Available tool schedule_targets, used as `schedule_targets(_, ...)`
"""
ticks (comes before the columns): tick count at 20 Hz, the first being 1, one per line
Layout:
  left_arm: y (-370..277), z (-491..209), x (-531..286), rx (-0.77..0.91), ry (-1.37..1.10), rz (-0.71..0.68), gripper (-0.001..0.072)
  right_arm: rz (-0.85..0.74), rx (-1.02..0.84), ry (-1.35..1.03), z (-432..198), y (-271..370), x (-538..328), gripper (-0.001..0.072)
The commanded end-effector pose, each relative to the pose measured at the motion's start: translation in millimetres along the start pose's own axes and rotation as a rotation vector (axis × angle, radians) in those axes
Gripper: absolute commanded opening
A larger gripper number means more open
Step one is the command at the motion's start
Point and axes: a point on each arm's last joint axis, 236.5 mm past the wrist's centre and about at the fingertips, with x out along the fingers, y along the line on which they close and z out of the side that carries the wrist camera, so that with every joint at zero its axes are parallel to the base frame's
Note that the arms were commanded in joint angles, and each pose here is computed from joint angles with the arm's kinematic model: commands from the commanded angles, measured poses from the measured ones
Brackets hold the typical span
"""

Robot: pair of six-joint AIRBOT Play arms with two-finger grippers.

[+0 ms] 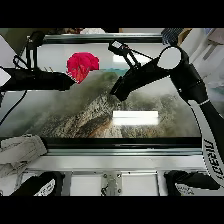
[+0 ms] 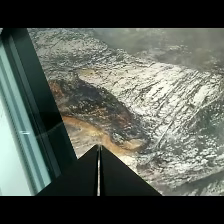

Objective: Fold the clothes and pants, and hang the long-sleeved shirts on hangers.

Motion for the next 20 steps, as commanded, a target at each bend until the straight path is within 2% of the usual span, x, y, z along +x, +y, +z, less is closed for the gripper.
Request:
schedule_targets(1,3,8,0,0.0,-0.033,0.011,0.0017,0.002,0.0,0.0,0,1,0,0.0006)
schedule_targets(3,9,5,-1,0.002,-0.022,0.029,0.0016,0.002,0.0,0.0,0,1,0,0.0006)
schedule_targets(5,37,-6,-12,-0.025,0.016,0.118,0.0015,0.03,0.007,-0.018,4,8,0,0.0006)
schedule_targets(7,91,-34,-41,-0.063,0.112,0.324,0.0015,0.062,0.015,-0.041,10,15,0,0.0006)
schedule_targets(10,185,-99,-118,-0.105,0.336,0.738,0.0015,0.062,0.016,-0.04,10,15,0,0.0006)
schedule_targets(11,204,-119,-133,-0.127,0.388,0.814,0.0016,0.062,0.015,-0.04,10,15,0,0.0006)
schedule_targets(12,215,-139,-136,-0.162,0.428,0.833,0.0031,0.062,0.015,-0.04,10,15,0,0.0006)
schedule_targets(13,222,-161,-132,-0.207,0.466,0.825,0.0395,0.062,0.015,-0.04,10,15,0,0.0006)
schedule_targets(14,226,-183,-121,-0.24,0.509,0.8,0.0711,0.062,0.015,-0.04,10,15,0,0.0006)
schedule_targets(20,232,-315,-81,-0.265,0.905,0.673,0.0714,0.062,0.015,-0.04,10,15,0,0.0006)
